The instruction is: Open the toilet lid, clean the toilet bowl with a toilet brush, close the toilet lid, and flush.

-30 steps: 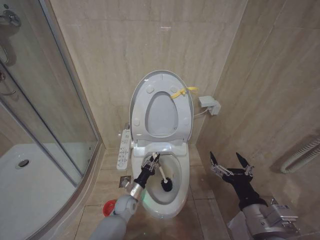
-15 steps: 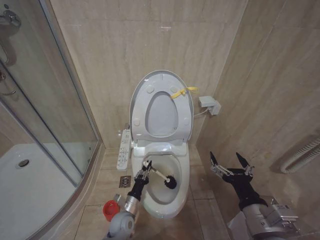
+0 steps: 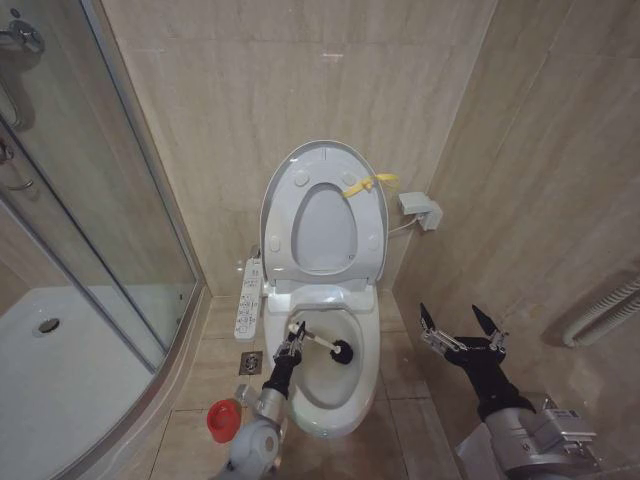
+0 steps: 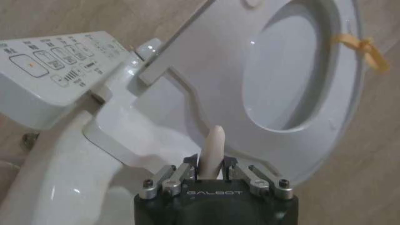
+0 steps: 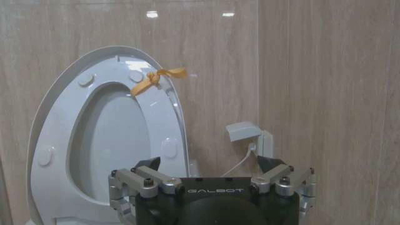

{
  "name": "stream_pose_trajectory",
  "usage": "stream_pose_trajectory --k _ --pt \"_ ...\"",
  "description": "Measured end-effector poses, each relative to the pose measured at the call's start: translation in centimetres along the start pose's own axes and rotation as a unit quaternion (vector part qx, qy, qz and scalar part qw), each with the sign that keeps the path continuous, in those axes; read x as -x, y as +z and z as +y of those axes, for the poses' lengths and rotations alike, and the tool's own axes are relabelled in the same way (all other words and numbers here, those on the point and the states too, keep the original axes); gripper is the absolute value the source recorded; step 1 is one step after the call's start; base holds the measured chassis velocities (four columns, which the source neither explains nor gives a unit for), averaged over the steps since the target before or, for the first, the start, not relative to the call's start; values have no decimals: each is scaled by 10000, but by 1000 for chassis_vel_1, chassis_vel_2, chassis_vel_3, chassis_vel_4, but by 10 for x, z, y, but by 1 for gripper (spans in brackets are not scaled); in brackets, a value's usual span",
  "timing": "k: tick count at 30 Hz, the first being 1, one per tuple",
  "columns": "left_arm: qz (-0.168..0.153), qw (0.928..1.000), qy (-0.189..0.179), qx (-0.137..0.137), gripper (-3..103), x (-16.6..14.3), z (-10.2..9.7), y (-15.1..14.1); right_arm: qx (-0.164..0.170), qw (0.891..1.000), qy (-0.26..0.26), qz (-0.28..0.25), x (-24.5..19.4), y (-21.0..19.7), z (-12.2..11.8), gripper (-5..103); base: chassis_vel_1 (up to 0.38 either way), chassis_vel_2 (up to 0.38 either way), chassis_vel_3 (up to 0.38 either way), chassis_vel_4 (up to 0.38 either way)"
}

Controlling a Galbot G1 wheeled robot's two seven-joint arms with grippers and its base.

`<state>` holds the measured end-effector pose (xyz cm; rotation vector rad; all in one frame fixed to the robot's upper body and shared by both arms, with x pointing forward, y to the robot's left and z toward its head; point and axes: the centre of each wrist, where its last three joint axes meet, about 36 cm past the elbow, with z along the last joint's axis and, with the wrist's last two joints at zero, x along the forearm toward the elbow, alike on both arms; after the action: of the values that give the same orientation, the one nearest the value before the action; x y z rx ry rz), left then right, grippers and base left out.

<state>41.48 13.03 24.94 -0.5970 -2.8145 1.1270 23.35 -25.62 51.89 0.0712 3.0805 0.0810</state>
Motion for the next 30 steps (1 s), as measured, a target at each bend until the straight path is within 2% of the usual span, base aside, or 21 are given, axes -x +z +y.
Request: stream_pose_trajectory --k 5,8,11,18,20,23,24,26,27,29,30 --pt "24 9999 79 -58 24 3 -4 -2 0 10000 0 0 0 0 0 100 0 0 0 0" --pt "36 9998 120 -129 24 -7 -14 -2 -1 10000 0 0 0 0 0 100 0 0 0 0" --pt "55 9996 122 -241 24 -30 -25 0 0 10000 0 0 0 0 0 100 0 0 0 0" --pt "38 9995 39 -319 25 -50 -30 0 0 10000 0 0 0 0 0 100 0 0 0 0" --pt "39 9998 20 -203 25 -49 -25 0 0 10000 0 0 0 0 0 100 0 0 0 0" --pt "69 9996 131 255 25 -39 -4 1 0 10000 0 0 0 0 0 100 0 0 0 0" --pt "69 9996 131 255 25 -39 -4 1 0 10000 0 0 0 0 0 100 0 0 0 0" --pt "72 9977 208 644 25 -25 12 1 0 10000 0 0 0 0 0 100 0 0 0 0" --pt "72 9977 208 644 25 -25 12 1 0 10000 0 0 0 0 0 100 0 0 0 0" --pt "57 9952 378 900 23 -9 19 -3 0 10000 0 0 0 0 0 100 0 0 0 0" --pt "57 9952 378 900 23 -9 19 -3 0 10000 0 0 0 0 0 100 0 0 0 0"
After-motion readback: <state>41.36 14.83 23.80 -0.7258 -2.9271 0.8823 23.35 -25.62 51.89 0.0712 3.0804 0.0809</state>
